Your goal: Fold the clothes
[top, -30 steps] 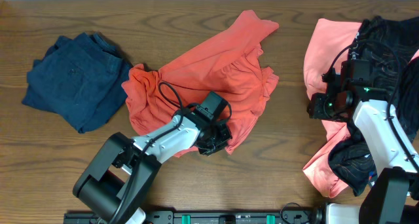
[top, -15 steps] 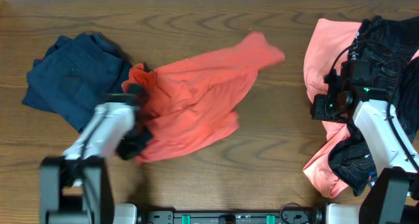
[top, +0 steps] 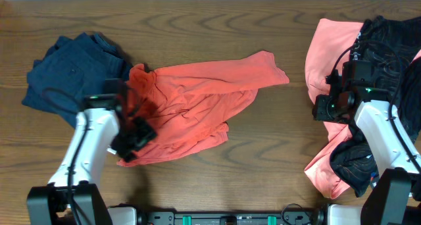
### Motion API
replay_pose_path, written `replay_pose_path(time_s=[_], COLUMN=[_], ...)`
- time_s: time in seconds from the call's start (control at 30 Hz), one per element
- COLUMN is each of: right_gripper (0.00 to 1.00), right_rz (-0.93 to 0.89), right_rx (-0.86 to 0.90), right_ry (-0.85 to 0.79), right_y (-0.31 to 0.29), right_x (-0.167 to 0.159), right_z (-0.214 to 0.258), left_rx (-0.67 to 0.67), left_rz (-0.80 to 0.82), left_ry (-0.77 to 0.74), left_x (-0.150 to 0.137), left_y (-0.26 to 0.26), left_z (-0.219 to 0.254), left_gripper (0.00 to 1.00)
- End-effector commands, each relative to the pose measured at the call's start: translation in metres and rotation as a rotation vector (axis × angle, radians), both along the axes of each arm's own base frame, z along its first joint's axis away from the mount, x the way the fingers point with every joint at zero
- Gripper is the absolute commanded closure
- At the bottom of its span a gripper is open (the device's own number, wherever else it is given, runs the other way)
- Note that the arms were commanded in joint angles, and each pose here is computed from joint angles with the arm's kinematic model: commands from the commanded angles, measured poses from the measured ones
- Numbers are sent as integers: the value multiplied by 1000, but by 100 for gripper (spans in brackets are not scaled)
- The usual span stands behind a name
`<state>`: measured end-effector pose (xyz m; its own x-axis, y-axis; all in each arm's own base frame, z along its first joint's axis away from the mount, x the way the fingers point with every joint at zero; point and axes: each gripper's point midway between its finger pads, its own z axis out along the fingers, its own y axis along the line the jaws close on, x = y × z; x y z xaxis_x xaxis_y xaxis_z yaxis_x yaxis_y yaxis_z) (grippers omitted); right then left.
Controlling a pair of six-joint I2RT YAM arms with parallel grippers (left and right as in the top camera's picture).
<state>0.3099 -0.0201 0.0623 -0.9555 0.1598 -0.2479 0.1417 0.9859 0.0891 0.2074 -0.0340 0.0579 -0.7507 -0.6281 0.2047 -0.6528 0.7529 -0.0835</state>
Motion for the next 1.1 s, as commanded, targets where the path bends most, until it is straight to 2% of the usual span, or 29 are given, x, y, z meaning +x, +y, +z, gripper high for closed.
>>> replay_pose_path(time_s=[0.0,0.07,0.33,0.5,0.63,0.7,0.77,0.83,0.93,1.07], right_gripper=[53,53,52,52,52,51,51,51,51,51], right_rz=[-8,-8,-8,-8,-8,-8,-8,-8,-8,-8], right_rx=[-6,-6,-6,-6,-6,-6,-6,-6,-5,-5], right_ry=[-20,-20,-13,-13,-13,-13,-12,-12,-10,-2], right_y=[-1,-1,-1,-1,-1,-1,-1,-1,-1,-1], right_x=[4,4,2,2,2,2,2,2,2,0], right_z=[6,6,6,6,6,6,6,6,6,5], left_rx=[-51,-38,-36,-40,33,57,59,59,69,79], left_rz=[-2,-3,159,231,259,259,249,226,201,121], left_ry=[25,15,-19,-40,-104,-117,-120,-125,-135,-131], left_x=[-11,-12,-19,-21,-14,-13,-13,-13,-12,-16], left_y=[-36,-50,-86,-90,-75,-70,-70,-70,-68,-64], left_z=[-6,-12,-50,-64,-74,-76,-76,-76,-77,-77], left_gripper=[35,35,35,35,36,56,65,70,94,94])
